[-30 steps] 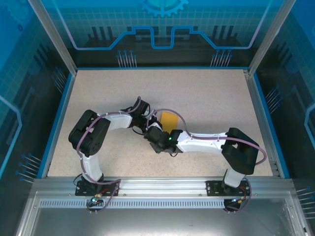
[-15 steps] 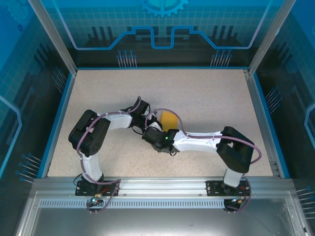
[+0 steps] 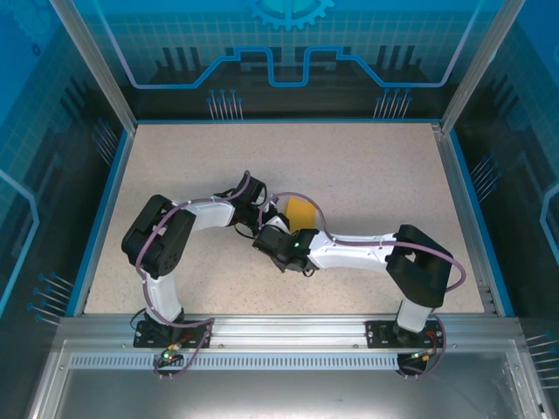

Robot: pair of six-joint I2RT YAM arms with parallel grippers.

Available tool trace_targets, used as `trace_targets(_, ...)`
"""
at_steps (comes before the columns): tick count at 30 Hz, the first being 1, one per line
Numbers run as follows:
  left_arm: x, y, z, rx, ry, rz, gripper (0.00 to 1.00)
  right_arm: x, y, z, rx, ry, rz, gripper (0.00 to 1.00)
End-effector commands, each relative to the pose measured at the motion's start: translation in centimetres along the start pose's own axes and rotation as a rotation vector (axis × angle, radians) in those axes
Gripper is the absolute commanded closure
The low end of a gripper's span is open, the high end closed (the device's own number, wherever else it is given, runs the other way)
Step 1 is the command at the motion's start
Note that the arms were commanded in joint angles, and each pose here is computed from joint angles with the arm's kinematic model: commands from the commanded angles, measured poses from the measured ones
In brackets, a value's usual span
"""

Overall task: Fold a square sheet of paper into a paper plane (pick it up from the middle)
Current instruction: Fold the triangle a second time at the center of the table.

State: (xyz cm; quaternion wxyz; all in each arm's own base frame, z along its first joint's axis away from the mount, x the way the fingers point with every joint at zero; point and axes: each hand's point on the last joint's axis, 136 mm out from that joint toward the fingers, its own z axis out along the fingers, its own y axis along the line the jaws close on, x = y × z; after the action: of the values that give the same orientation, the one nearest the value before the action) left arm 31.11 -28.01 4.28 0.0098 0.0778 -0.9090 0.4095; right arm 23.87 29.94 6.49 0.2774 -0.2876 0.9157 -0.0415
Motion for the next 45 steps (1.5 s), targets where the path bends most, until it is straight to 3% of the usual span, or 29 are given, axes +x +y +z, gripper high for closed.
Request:
trace_targets(1,-0.4,-1.5,-1.6,-0.007,-0.044,0.026,0.62,-0.4,-0.5,-0.8,-0.065,-0.021,0.063,1.00)
trace_targets(6,-0.8,-0.3,-3.4,-0.122,-0.132,0.020,0.40,-0.2,-0.7,-0.6,-0.212,-0.015,0.149,1.00)
trace_targets(9,-0.9,0.3,-4.4,-0.170,-0.172,0.017,0.35,-0.2,-0.6,-0.3,-0.336,-0.005,0.216,1.00)
trace_targets(20,-0.2,-0.1,-5.0,-0.153,-0.183,0.033,0.36,-0.4,-2.5,0.2,-0.649,0.002,0.409,0.99)
trace_targets(29,0.7,-0.4,-4.1,-0.157,-0.158,0.068,0.42,0.8,-5.8,2.1,-0.609,0.080,0.490,0.98)
trace_targets(45,1.6,-0.9,-3.4,-0.148,-0.168,0.108,0.54,0.8,-8.1,4.2,-0.439,0.197,0.421,0.98)
